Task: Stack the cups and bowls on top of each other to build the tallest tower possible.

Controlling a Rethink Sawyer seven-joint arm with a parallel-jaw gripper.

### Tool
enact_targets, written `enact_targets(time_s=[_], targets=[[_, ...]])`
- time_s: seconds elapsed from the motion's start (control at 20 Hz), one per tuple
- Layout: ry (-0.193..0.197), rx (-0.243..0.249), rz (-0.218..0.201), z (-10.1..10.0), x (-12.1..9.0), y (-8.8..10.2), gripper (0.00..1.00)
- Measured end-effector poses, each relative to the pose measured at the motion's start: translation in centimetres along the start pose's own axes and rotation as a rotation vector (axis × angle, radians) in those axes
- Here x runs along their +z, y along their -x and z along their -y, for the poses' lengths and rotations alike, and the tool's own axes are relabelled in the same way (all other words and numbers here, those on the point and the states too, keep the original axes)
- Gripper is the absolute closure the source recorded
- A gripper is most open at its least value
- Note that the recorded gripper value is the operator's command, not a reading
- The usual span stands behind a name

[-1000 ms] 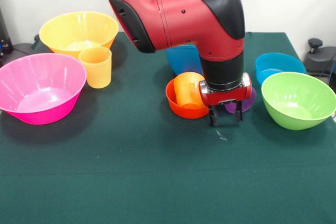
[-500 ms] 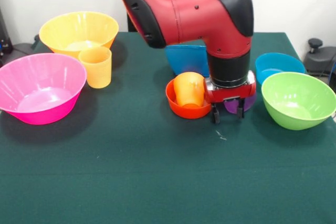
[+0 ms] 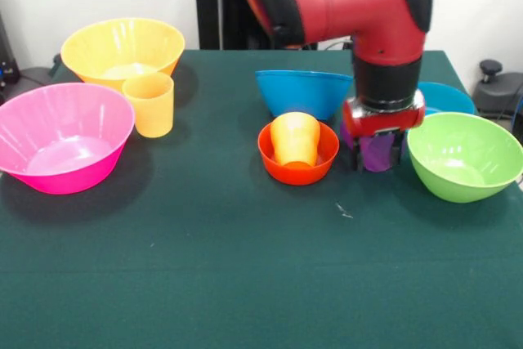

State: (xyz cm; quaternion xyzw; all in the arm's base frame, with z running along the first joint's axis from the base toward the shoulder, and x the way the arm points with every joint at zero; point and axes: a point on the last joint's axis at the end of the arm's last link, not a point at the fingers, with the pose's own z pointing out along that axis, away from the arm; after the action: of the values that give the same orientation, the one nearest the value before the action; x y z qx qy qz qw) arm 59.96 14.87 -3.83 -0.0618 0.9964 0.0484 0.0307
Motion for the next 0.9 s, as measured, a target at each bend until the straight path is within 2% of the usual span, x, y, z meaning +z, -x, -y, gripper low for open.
enact_targets(time_s=[0.2,0.25,0.55,0.75,0.9], targets=[[-0.008,0.023,0.008,-1.9,-0.8,-0.8,0.0],[-0.01,0.047,0.006,-3.0,-1.2,-1.4,0.0],[-0.019,0.112,-0.005,-5.2,-2.3,-2.7,0.0],[-0.027,0.163,0.013,-6.9,-2.4,-3.9,0.0],[-0.023,0.177,0.022,-7.4,-2.3,-4.2,0.0]])
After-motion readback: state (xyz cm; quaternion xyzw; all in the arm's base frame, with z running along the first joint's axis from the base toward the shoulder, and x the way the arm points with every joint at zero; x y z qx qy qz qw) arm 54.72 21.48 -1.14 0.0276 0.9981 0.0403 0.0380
